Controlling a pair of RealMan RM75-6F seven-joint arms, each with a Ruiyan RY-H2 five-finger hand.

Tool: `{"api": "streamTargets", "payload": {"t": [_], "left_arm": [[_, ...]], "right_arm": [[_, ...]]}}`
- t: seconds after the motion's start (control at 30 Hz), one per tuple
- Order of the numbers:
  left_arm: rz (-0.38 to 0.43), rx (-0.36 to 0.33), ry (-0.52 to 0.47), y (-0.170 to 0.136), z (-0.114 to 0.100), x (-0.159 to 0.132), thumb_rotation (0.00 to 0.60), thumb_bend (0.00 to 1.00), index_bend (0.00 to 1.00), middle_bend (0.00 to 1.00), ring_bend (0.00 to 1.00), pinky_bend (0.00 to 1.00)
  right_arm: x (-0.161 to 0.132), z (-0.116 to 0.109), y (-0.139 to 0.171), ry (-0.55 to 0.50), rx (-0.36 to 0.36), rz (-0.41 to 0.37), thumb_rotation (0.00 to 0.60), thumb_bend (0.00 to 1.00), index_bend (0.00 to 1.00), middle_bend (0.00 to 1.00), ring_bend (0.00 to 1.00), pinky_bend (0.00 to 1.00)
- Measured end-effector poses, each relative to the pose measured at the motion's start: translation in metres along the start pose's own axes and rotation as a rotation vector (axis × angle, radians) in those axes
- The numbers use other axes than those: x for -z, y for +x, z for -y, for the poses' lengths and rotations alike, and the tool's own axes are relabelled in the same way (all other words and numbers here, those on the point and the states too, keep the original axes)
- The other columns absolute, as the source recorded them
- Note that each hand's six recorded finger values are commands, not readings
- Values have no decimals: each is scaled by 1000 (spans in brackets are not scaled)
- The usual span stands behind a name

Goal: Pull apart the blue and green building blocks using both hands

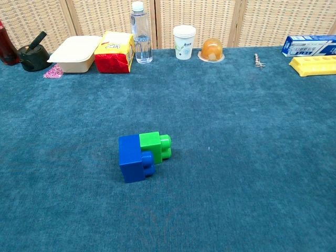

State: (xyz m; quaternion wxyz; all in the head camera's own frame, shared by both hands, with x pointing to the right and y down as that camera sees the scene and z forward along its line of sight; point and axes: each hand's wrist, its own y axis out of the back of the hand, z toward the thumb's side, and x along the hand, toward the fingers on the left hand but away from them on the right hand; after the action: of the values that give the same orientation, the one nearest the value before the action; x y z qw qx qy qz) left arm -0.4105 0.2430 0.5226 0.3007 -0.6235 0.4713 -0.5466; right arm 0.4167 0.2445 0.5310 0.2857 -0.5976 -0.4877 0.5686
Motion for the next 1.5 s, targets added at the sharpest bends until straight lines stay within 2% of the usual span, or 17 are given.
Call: {"api": "streamTargets", "payload": {"t": [0.2,0.33,0.47,0.63,0.77,1.17,1.5], "left_arm": [[4,-4,-4,1,0,-1,415,224,69,75,0,54],[10,-2,-3,2,0,-2,412,225,73,89,0,149],[20,-1,2,3,0,-6,409,225,84,97,0,158],[42,18,5,7,2,-20,412,226,152,161,52,165],[85,45,14,15,5,-40,414,226,156,163,57,172],[223,216,184,39,36,-104,408,226,157,163,57,172],[340,370,220,55,94,-174,411,227,157,163,57,179]], "right_arm": [[0,1,1,-4,1,0,600,255,344,414,376,335],[-1,1,2,-4,1,-2,600,255,344,414,377,335],[0,-2,5,-3,10,-3,600,255,344,414,376,335],[2,-3,6,-7,13,1,600,255,344,414,377,336],[2,0,5,-11,0,-1,600,256,344,414,377,335],[3,5,3,-10,-13,-12,600,256,344,414,377,335],[3,-1,5,-14,0,-19,600,256,344,414,377,336]]}}
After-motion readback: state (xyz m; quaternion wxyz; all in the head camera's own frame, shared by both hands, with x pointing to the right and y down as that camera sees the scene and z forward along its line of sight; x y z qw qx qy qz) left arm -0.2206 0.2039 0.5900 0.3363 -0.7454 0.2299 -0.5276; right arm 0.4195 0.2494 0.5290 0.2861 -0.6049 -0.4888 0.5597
